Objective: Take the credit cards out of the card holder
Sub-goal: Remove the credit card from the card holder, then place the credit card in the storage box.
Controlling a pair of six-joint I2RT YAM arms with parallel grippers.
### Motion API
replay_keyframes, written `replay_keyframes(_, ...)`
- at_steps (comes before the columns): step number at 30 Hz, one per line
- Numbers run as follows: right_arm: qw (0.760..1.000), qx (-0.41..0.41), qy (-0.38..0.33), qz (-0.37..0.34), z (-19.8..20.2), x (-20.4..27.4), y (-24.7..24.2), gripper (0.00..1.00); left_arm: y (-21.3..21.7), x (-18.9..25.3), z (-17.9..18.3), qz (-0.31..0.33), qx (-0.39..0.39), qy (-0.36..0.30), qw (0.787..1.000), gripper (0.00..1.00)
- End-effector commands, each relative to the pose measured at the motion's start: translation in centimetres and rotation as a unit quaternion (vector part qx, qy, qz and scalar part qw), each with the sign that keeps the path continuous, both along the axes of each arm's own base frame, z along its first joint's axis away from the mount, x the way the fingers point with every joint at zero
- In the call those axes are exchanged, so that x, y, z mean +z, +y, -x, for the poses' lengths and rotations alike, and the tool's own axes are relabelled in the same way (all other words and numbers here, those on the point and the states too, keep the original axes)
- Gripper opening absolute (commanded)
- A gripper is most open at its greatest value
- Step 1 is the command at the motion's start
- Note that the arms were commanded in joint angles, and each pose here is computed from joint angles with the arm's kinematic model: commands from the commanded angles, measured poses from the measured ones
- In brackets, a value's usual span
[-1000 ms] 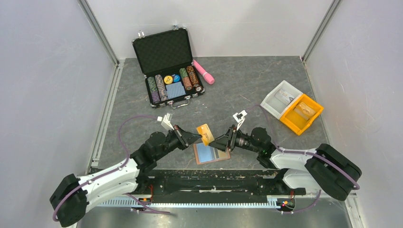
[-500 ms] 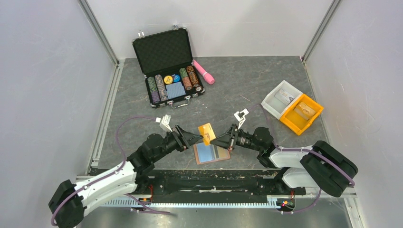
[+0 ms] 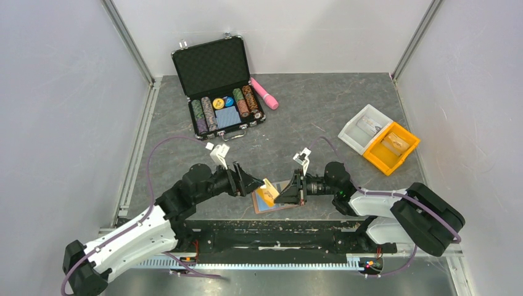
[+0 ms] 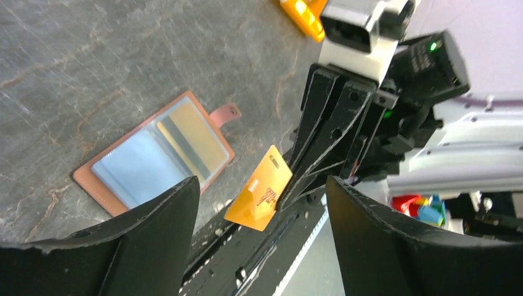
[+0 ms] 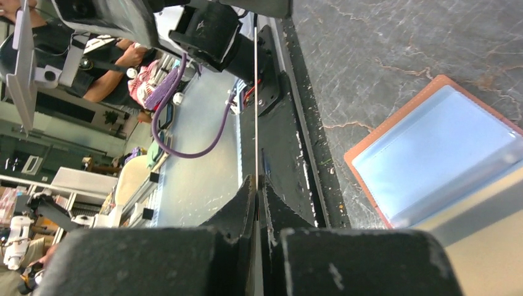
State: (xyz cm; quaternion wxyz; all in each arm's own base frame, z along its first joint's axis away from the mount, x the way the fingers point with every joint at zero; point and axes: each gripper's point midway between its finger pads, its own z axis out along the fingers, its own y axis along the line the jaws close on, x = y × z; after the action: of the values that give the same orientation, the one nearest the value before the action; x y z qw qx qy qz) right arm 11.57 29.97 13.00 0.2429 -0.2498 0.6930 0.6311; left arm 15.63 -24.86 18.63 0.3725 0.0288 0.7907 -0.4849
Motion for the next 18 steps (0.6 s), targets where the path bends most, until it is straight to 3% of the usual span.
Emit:
replay_keyframes(1,0.998,0.039,-0.036,-0.03,1.1,1.7,-0.1,0.0,-0.9,0.3,1.5,-0.041,-0.083,-0.029,0.995,0.81)
replay_keyframes(5,0.998,0.044,-0.033,-0.03,1.4,1.6,-0.1,0.0,-1.9,0.4,2.1,-0.044,-0.121,-0.028,0.991,0.76)
replay_keyframes(10,0.998,0.05,-0.029,-0.031,1.6,1.6,-0.2,0.01,-2.9,0.7,2.6,-0.028,-0.15,-0.019,0.988,0.56)
replay_keyframes(15,0.998,0.039,-0.035,-0.025,1.5,1.2,-0.4,0.08,-3.2,1.3,2.6,-0.001,-0.143,-0.012,0.99,0.31)
replay_keyframes(18,0.999,0.021,-0.045,-0.02,0.8,1.3,-0.4,0.18,-3.5,1.8,2.7,0.02,-0.146,-0.005,0.989,0.08)
